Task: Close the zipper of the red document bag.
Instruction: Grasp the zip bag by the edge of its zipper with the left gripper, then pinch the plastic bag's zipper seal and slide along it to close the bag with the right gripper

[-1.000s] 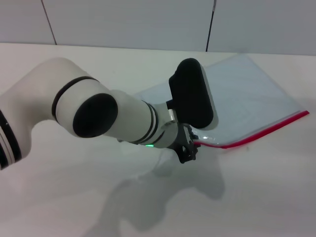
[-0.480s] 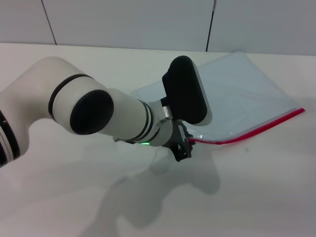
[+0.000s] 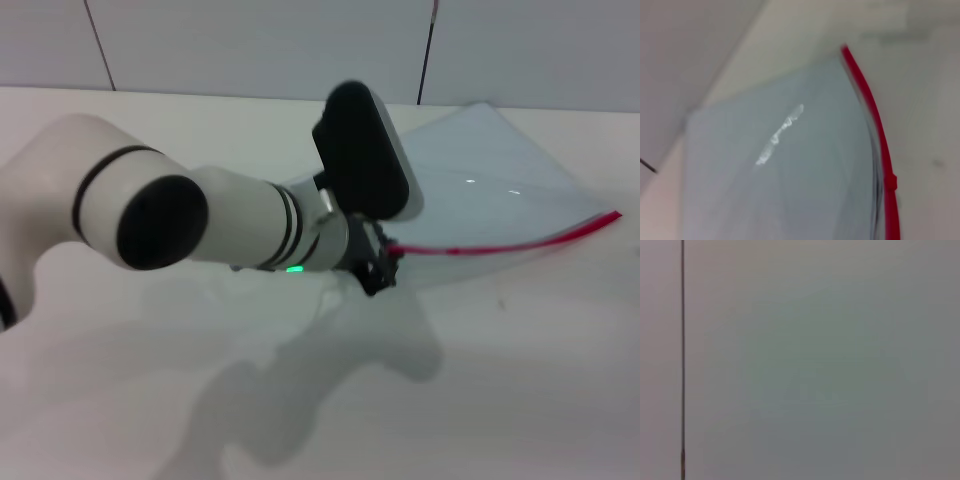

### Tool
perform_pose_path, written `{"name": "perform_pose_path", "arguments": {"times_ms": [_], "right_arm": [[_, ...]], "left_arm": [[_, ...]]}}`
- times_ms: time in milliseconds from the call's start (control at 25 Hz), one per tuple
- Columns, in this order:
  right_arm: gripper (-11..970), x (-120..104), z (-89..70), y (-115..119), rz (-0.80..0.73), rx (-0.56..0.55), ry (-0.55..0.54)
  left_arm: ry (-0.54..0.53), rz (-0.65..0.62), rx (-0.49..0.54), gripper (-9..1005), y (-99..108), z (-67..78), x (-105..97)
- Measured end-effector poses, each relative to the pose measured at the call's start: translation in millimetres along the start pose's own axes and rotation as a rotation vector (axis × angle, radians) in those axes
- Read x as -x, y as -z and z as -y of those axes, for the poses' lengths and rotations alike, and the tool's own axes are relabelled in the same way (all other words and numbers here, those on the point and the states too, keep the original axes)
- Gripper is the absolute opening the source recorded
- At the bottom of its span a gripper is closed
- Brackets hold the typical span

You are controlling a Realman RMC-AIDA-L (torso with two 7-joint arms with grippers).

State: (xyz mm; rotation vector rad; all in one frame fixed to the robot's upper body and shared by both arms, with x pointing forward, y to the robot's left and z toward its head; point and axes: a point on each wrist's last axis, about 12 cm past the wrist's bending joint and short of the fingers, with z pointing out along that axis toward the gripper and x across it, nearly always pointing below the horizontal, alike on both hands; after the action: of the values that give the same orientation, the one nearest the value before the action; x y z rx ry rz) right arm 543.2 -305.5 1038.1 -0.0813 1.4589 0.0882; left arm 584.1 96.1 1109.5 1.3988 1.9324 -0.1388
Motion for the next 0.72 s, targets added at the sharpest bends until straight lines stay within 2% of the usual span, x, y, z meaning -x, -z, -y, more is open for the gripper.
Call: {"name": "perform_pose_path", "arguments": {"times_ms": [200,360,720], "right_arm": [[753,2.9,0.9,-9.7,-0.008,0.017,-0.002],[752,8.9,3.4,-17.1,0.013,0.044,-0.044],[752,17.5,-2.7,-42.0,-0.048,0.215,-0.061]], "left_arm": [[0.02,0.099,0.074,57,17.6,-8.8,8.2],[0.018,0.176,0.147,57,35.9,-17.0,17.4],[0.021,0.238,0.202,57,52.3,-21.4,23.2]]}}
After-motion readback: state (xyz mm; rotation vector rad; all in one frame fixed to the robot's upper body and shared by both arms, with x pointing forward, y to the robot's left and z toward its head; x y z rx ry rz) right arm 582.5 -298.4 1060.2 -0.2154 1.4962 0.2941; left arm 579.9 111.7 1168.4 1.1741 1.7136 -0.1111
